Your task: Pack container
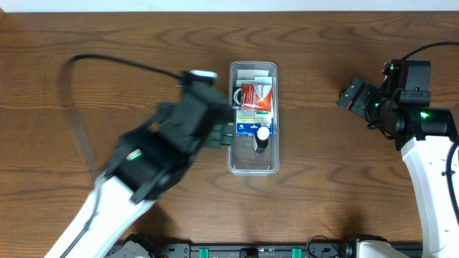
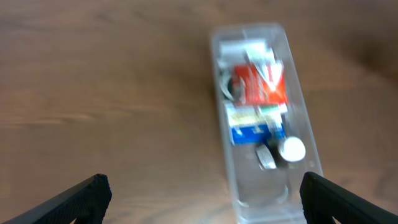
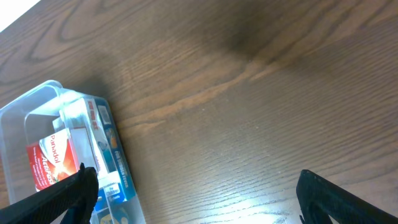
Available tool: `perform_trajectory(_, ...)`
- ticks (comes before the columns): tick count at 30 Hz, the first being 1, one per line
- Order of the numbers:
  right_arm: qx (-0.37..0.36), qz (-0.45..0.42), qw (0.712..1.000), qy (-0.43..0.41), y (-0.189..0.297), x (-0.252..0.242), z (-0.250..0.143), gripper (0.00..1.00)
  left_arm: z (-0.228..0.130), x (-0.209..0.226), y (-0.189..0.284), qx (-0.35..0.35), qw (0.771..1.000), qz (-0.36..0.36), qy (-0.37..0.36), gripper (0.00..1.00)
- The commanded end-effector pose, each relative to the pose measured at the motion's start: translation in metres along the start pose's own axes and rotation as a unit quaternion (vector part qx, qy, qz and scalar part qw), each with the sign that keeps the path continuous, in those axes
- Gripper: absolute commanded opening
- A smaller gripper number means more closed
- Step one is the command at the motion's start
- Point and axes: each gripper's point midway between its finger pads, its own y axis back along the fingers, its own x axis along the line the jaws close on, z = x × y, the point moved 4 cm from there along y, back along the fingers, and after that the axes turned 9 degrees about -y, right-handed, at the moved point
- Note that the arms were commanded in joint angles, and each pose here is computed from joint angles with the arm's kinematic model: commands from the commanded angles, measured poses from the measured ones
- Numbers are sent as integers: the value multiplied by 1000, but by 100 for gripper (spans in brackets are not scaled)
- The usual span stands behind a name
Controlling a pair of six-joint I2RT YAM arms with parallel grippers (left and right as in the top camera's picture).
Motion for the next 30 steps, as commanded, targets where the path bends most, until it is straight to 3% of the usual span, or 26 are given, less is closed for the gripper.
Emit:
perform_trajectory(1,-8,2,1000,4,4,0,4,99,6,21,24,-40,999,28,-1,98)
perform_trajectory(6,-8,2,1000,4,4,0,4,99,6,30,49,-75,997,19,12,98)
perform_trajectory(13,-8,2,1000,4,4,0,4,99,-18,48,64,-46,997,51,-31,98)
perform_trajectory(24,-8,2,1000,4,4,0,4,99,-34,97,69,-89,985,140,52,98)
perform_trajectory(30,-8,2,1000,4,4,0,4,99,-61,114,55,-105,978,148,98,98)
